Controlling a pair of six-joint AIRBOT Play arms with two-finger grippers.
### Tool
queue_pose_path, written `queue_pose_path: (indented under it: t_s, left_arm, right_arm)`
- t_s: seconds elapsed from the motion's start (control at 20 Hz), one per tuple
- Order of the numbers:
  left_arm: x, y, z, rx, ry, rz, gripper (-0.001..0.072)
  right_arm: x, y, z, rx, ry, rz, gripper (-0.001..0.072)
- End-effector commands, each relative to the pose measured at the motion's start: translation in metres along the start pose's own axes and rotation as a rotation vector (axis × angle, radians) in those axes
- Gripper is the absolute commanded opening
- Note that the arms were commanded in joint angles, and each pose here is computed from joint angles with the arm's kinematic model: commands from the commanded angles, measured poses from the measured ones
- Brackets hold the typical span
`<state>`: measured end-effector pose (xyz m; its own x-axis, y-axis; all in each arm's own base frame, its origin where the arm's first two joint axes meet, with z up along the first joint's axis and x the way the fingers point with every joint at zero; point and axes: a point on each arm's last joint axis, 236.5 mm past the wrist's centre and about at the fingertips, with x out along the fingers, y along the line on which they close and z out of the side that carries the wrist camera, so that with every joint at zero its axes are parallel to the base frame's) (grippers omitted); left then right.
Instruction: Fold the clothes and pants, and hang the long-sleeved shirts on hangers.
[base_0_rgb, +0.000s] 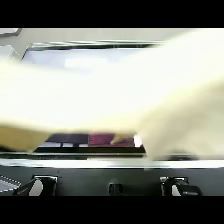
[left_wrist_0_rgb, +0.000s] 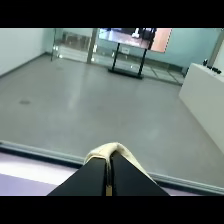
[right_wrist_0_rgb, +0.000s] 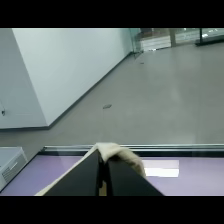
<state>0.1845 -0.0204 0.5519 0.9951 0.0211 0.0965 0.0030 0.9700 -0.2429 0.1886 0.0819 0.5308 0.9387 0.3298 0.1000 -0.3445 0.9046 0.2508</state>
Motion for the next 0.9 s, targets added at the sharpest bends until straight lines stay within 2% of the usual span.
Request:
queue_pose_path:
  t_s: [0.0,0.1,0.25,0.5,0.6,0.7,0.85]
  left_arm:
    - [0.036,0.016,-0.052,-0.097,0.207,-0.012,0.0013]
    - [0.088,0.038,-0.099,-0.158,0.369,-0.05,0.0013]
    - [0.178,0.1,-0.197,-0.235,0.601,-0.033,0.0013]
    - [0.296,0.161,-0.428,-0.257,0.944,-0.008,0.0014]
    - [0.322,0.18,-0.515,-0.222,1.02,0.046,0.0014]
    - [0.338,0.186,-0.579,-0.21,1.072,0.061,0.0013]
    - [0.353,0.176,-0.628,-0.202,1.125,0.036,0.0014]
  right_arm:
    - [0.041,-0.035,-0.019,0.042,0.092,-0.065,0.003]
    - [0.095,-0.072,-0.052,0.098,0.211,-0.098,0.0031]
    - [0.187,-0.133,-0.145,0.244,0.469,-0.119,0.0031]
    - [0.291,-0.21,-0.374,0.331,0.909,-0.143,0.0032]
    - [0.32,-0.235,-0.458,0.341,0.973,-0.189,0.0032]
    - [0.338,-0.253,-0.515,0.355,0.983,-0.224,0.0032]
    - [0.349,-0.274,-0.553,0.379,0.965,-0.268,0.0033]
